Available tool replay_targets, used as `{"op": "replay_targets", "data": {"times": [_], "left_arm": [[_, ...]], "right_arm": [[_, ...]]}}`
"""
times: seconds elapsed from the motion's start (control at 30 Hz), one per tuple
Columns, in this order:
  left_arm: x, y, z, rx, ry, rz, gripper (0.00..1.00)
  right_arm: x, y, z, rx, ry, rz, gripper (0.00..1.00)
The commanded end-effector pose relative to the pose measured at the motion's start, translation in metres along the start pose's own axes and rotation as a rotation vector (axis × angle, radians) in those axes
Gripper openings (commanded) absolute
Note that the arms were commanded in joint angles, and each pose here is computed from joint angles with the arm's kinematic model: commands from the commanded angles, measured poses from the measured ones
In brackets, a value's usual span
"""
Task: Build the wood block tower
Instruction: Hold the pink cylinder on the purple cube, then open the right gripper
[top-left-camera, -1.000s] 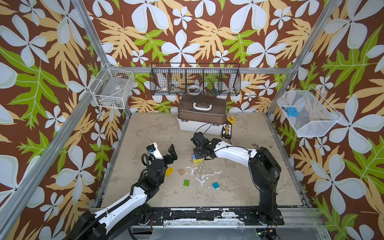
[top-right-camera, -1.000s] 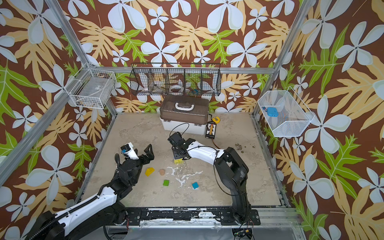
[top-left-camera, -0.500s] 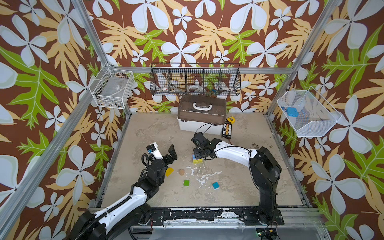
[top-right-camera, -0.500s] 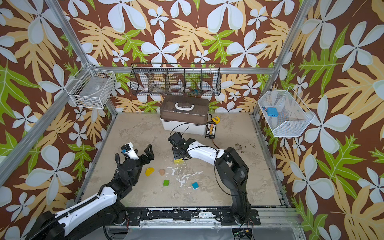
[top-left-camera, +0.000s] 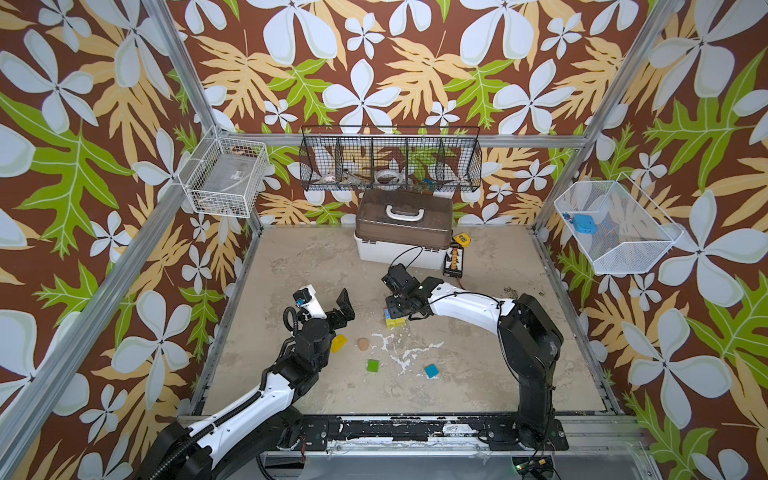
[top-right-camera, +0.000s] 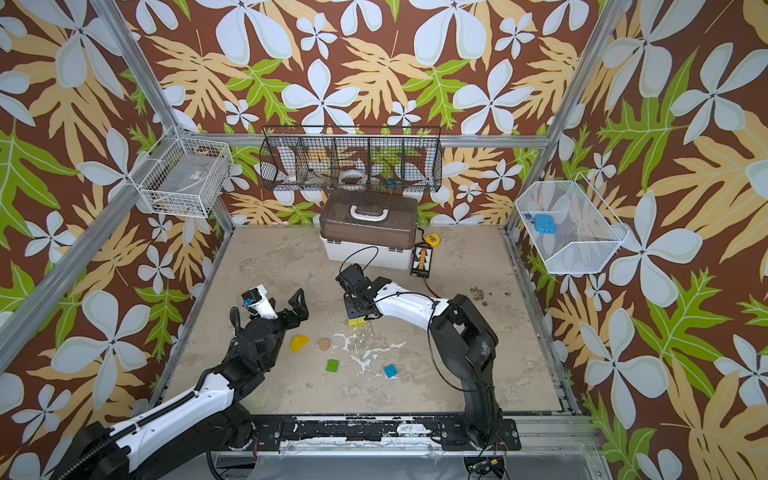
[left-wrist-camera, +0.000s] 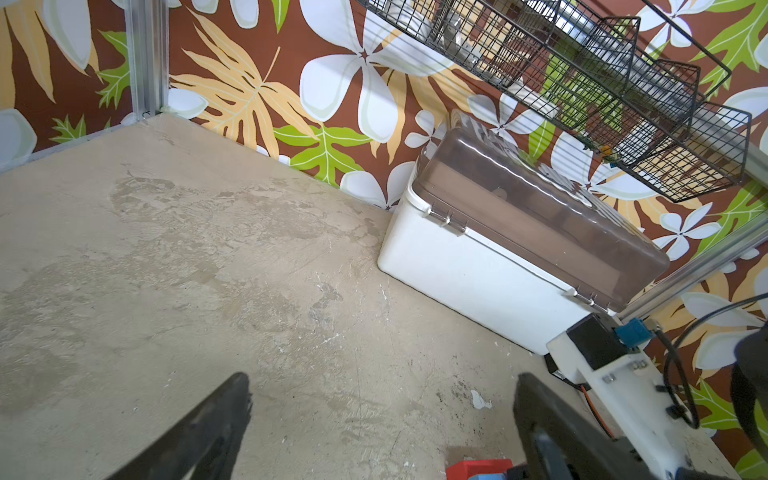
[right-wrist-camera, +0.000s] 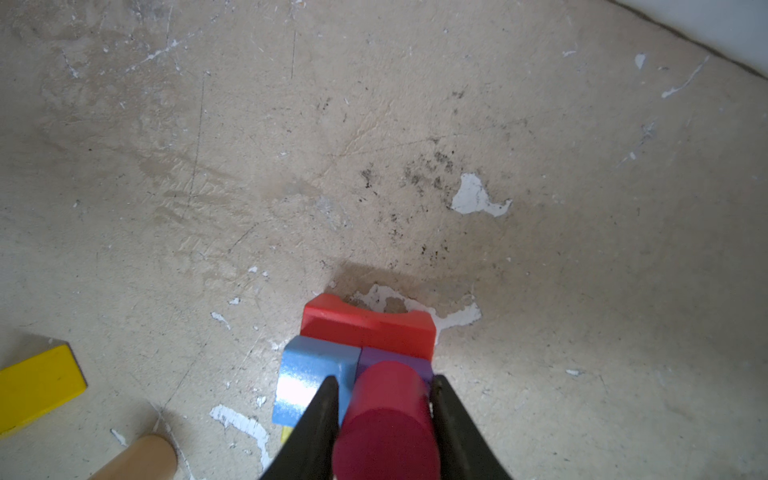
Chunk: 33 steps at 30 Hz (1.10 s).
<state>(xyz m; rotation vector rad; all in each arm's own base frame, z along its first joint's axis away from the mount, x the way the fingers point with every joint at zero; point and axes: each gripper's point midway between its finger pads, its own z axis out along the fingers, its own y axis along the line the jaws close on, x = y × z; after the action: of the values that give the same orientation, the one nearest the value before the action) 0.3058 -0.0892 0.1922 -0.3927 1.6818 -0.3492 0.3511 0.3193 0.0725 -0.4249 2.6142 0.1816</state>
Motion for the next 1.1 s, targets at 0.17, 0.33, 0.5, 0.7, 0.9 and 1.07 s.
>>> {"op": "replay_targets", "data": {"times": [0.17,0.33,0.5,0.7,0.9,1.07], "left_arm": [[-0.0048,-0.0028,0.0006,0.007,-0.013,-0.004,1.0],[-0.0044,-0.0033,0.0006,0.011,-0.011,-0.008,1.0],[-0.0041,-0.0034,0.0007,0.011,-0.01,-0.008,1.0],[-0.0045,-0.0024,0.0003,0.007,-0.013,-0.007,1.0],[-0.0041,-0.0027,0.0009,0.006,-0.011,-0.005,1.0],[-0.0044,-0.0025,0.0008,0.006,-0.012,-0.003,1.0]], "right_arm": [[-0.0033,-0.0012,-0.0042,0.004,-0.014,0.012,0.39],[-0.005,-0.0034,-0.0067,0.014,-0.023,0.014,0.39],[-0.0034,-0.0042,-0.006,0.019,-0.018,0.012,0.39],[-0.004,-0.004,-0.0074,0.017,-0.021,0.013,0.39],[-0.0038,-0.0055,-0.0078,0.022,-0.022,0.012,0.38],[-0.0039,-0.0053,-0.0078,0.022,-0.022,0.013,0.39]]}}
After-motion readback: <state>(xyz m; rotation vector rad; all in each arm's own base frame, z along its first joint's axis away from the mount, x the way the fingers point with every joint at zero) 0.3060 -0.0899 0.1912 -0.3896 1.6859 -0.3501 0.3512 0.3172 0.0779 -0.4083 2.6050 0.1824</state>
